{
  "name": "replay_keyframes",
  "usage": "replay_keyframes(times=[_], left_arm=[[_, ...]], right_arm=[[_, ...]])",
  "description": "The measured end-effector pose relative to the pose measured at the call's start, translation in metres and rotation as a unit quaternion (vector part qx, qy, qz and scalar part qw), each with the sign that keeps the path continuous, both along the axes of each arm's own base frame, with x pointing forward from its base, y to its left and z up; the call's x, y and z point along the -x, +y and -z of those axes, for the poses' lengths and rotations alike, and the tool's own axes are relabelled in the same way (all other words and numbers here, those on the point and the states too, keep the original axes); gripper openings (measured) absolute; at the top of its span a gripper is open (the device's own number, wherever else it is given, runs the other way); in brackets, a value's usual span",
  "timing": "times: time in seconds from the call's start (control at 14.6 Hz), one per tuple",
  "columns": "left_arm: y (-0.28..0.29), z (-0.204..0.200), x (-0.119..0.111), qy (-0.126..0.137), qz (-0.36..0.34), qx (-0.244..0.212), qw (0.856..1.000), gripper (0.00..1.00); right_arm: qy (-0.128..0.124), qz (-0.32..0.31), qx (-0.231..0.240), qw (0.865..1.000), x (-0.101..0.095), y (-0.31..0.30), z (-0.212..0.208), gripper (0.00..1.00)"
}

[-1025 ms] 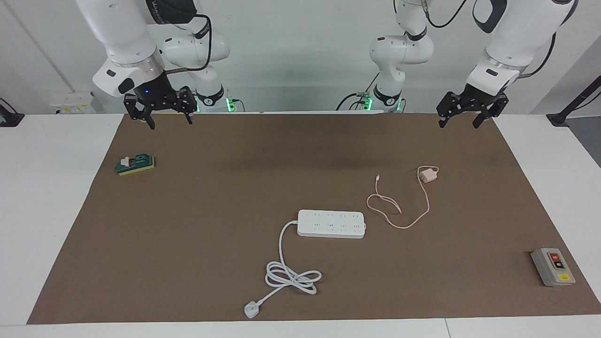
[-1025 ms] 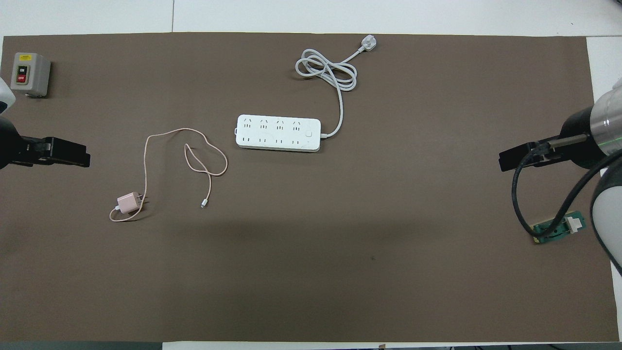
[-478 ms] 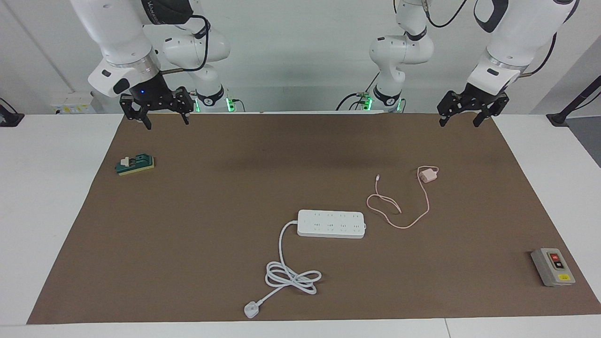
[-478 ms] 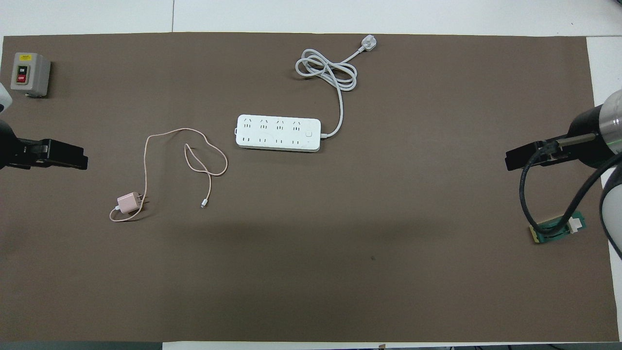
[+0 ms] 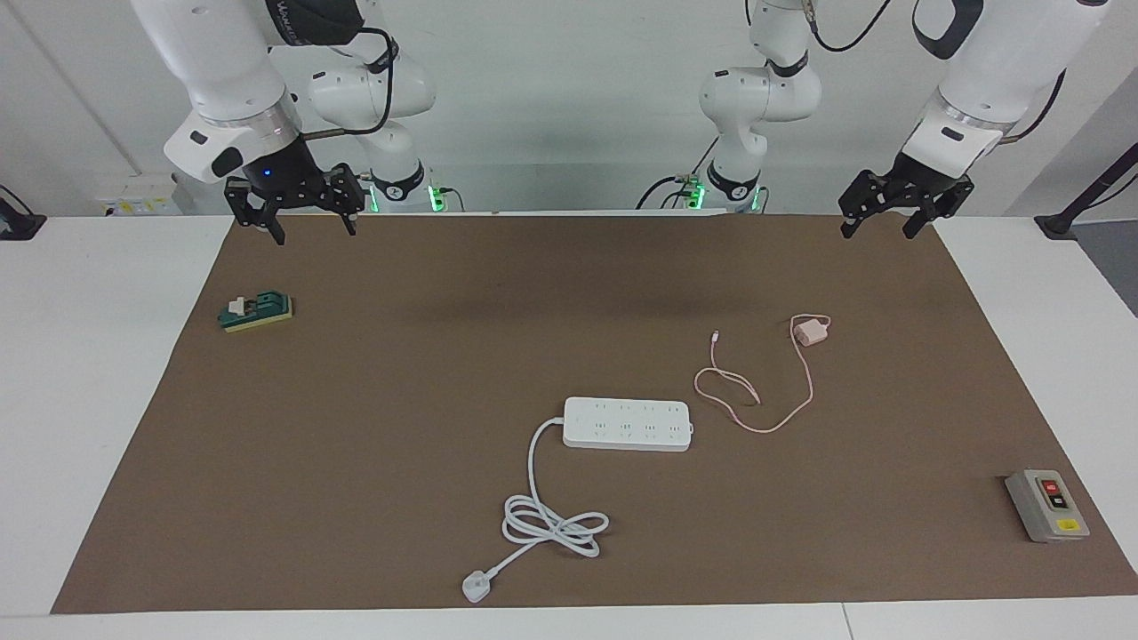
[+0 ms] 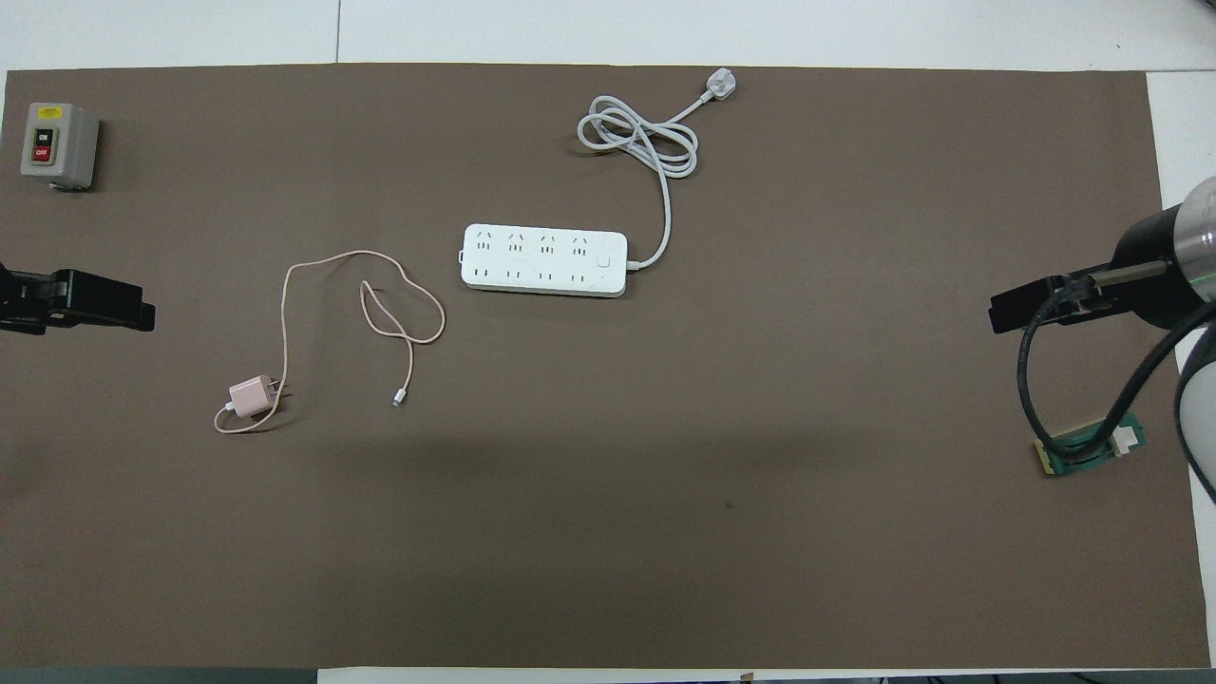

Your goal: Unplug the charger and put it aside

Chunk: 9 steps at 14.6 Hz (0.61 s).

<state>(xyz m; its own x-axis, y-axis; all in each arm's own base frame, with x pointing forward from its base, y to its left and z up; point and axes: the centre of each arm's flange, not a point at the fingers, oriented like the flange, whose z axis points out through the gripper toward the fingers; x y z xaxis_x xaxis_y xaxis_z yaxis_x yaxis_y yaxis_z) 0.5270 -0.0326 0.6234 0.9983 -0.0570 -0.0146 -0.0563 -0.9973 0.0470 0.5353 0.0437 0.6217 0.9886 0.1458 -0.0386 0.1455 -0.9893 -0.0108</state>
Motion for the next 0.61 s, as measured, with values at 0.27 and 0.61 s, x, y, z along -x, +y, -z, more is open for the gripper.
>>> replay_keyframes(times=[0.27, 0.61], left_arm=[[-0.0012, 0.0001, 0.0001, -0.001, 0.003, -0.009, 1.0, 1.0], [-0.0011, 0.0001, 0.0001, -0.001, 0.003, -0.012, 1.0, 1.0]], right_arm=[[0.0, 0.0, 0.0, 1.0, 0.0, 0.0, 0.0, 1.0], [0.0, 0.0, 0.0, 1.0, 0.0, 0.0, 0.0, 1.0]])
